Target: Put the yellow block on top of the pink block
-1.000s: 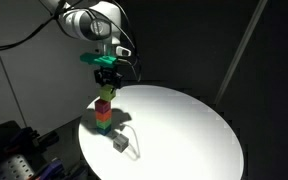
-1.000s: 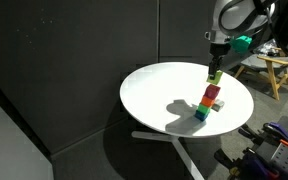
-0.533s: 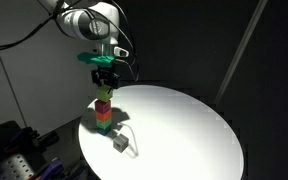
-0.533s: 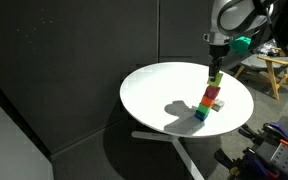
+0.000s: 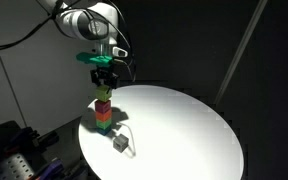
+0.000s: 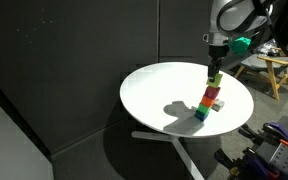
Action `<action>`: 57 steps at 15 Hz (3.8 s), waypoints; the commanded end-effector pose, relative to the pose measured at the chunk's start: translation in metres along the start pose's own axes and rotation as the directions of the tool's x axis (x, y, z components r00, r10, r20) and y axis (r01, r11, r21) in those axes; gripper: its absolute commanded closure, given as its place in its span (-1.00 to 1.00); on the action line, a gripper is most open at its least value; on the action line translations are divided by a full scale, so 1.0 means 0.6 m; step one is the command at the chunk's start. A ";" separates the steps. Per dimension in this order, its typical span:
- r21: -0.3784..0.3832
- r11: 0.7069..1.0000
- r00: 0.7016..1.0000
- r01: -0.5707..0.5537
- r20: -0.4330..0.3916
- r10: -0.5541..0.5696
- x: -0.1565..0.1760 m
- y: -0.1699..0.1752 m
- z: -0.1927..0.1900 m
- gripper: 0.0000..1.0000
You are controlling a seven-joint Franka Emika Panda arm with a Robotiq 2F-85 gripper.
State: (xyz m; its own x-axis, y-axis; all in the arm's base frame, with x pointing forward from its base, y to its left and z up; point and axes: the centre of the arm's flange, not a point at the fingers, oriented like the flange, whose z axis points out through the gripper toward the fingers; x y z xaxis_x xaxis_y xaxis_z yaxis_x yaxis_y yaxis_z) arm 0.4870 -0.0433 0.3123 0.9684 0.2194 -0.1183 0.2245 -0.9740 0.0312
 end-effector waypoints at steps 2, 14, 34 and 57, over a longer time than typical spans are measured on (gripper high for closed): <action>-0.019 0.999 0.999 -0.038 0.009 0.038 -0.011 -0.014 -0.013 0.50; -0.019 0.997 0.997 -0.075 0.023 0.075 -0.003 -0.009 -0.002 0.50; -0.024 0.996 0.995 -0.091 0.041 0.092 -0.005 -0.001 0.007 -1.00; 0.089 0.996 0.995 -0.016 -0.094 0.025 -0.064 0.042 -0.055 -1.00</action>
State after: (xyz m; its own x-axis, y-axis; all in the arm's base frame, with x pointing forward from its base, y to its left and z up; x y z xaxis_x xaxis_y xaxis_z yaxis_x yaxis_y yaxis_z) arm 0.4709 -0.0650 0.3413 0.9808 0.1896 -0.0466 0.1879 -0.9815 -0.0374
